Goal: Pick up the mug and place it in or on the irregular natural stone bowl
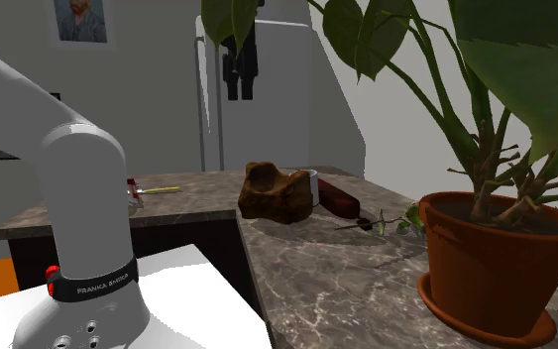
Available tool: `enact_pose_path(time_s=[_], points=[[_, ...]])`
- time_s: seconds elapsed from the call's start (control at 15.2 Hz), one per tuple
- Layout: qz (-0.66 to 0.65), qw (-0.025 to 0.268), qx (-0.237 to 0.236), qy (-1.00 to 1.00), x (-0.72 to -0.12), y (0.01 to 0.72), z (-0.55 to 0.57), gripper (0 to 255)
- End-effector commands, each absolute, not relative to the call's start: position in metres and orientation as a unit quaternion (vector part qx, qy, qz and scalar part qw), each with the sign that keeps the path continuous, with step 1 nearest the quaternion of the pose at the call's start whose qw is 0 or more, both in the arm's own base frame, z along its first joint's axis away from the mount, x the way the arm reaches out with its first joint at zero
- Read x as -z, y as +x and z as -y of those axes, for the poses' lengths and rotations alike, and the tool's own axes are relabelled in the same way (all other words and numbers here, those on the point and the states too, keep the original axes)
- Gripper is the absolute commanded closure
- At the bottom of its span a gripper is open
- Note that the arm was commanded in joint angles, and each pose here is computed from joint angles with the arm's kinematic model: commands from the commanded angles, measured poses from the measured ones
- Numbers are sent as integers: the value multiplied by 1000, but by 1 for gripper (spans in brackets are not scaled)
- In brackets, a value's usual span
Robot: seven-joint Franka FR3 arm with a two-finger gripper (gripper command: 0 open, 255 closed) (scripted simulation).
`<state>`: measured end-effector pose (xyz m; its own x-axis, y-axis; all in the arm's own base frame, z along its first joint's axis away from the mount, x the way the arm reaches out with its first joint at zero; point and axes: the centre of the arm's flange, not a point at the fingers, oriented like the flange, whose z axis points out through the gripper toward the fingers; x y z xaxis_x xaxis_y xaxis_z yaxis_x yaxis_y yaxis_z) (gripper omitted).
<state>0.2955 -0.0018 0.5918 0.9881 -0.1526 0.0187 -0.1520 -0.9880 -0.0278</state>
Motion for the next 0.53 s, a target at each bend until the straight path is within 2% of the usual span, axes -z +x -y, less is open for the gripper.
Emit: enact_pose_path(time_s=[0.0, 0.46], points=[[-76, 13, 10, -997, -592, 296, 2, 0], [-105, -1, 24, -994, -537, 357, -39, 0]])
